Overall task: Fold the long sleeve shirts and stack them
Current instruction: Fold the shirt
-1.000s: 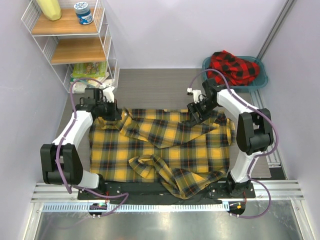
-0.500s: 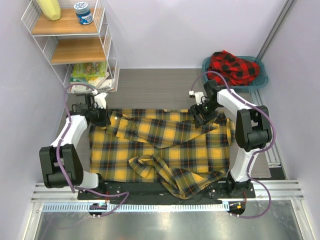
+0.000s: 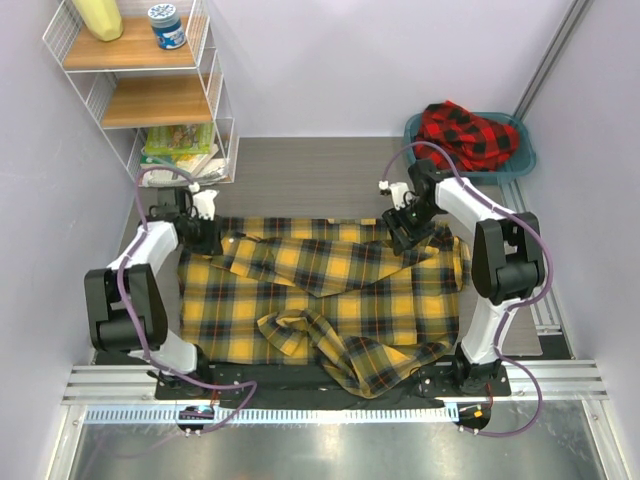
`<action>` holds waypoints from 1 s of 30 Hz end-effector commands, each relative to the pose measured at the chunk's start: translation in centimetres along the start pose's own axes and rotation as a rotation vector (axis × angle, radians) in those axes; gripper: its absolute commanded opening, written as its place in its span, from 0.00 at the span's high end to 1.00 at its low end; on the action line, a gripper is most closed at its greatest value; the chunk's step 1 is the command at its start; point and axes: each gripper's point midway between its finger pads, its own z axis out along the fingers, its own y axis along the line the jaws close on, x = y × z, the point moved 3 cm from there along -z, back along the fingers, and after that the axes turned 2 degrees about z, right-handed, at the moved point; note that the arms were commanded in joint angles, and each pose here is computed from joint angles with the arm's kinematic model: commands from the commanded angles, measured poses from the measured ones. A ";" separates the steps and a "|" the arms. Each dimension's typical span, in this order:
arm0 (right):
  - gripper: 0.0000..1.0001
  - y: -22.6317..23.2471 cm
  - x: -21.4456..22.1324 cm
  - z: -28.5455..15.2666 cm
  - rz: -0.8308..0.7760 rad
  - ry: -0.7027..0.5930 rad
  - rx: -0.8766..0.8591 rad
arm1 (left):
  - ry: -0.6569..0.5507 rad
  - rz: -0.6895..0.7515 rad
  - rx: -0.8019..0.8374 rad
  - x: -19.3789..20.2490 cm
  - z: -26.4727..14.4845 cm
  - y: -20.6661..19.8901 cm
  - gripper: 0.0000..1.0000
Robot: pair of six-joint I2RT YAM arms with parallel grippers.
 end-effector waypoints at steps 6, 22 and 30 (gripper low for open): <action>0.51 -0.8 2.1 -0.6 -0.041 0.007 0.094 | 0.020 0.245 0.016 0.9 -3.1 -2.9 0.45; 0.52 -8.1 -5.5 5.1 -0.027 -0.028 0.208 | 0.261 0.196 -0.038 -0.5 6.6 2.4 0.67; 0.32 0.2 -5.7 -7.0 -0.096 -0.221 -0.010 | -0.004 0.387 0.455 -4.4 -5.2 -10.6 0.16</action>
